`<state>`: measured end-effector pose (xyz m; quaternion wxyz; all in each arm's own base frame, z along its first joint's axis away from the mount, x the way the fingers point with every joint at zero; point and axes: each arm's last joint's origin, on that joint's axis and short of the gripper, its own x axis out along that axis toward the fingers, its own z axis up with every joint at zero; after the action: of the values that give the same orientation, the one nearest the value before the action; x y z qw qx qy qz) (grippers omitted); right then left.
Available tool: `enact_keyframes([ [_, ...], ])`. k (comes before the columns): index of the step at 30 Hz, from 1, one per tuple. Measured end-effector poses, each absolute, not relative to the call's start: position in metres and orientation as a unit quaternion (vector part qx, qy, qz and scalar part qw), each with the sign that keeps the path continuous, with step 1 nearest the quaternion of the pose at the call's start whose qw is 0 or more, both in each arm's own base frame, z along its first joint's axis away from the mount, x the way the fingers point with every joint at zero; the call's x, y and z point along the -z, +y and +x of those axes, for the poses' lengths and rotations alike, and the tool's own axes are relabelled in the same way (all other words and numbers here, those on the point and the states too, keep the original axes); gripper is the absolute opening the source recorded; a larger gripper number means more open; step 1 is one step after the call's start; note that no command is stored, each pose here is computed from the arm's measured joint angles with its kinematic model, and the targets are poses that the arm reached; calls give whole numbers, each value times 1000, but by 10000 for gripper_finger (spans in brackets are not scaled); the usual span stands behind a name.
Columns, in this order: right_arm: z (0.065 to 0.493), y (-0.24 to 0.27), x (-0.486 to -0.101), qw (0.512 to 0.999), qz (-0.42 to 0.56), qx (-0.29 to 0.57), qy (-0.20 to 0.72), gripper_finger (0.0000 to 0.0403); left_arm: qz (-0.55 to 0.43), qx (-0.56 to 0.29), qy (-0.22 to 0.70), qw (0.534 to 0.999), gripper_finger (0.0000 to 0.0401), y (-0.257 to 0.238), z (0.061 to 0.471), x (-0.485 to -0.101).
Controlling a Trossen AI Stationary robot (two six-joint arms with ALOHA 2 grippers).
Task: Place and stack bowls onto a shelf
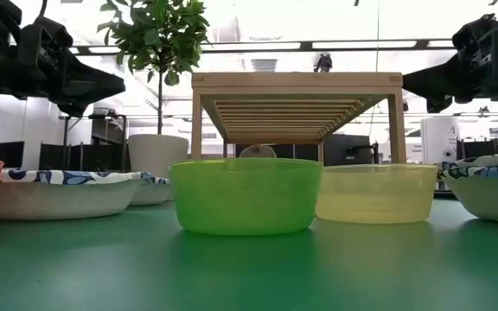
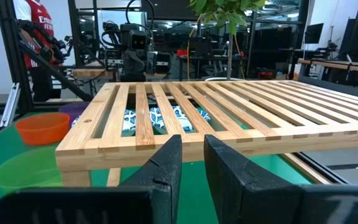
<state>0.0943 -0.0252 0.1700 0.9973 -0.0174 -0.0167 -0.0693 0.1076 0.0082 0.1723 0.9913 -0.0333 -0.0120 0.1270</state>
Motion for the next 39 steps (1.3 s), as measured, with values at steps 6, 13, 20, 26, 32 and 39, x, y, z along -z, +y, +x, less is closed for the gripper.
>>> enact_keyframes([
  [6, 94, -25, -170, 997, -17, 69, -17, 59, -33, -127, -12, 991, 76, 8, 108, -172],
  [13, 94, -25, -170, 997, -18, 70, -17, 59, -33, -127, -12, 991, 76, 8, 108, -172],
  [20, 94, -25, -170, 997, -17, 69, -17, 59, -33, -127, -12, 991, 76, 8, 108, -172],
  [26, 94, -25, -170, 997, -17, 69, -17, 59, -33, -127, -12, 991, 76, 8, 108, -172],
  [32, 94, -25, -170, 997, -18, 69, -17, 59, -33, -127, -12, 991, 76, 8, 108, -172],
  [39, 94, -25, -170, 997, -17, 69, -17, 59, -33, -127, -12, 991, 76, 8, 108, -172],
])
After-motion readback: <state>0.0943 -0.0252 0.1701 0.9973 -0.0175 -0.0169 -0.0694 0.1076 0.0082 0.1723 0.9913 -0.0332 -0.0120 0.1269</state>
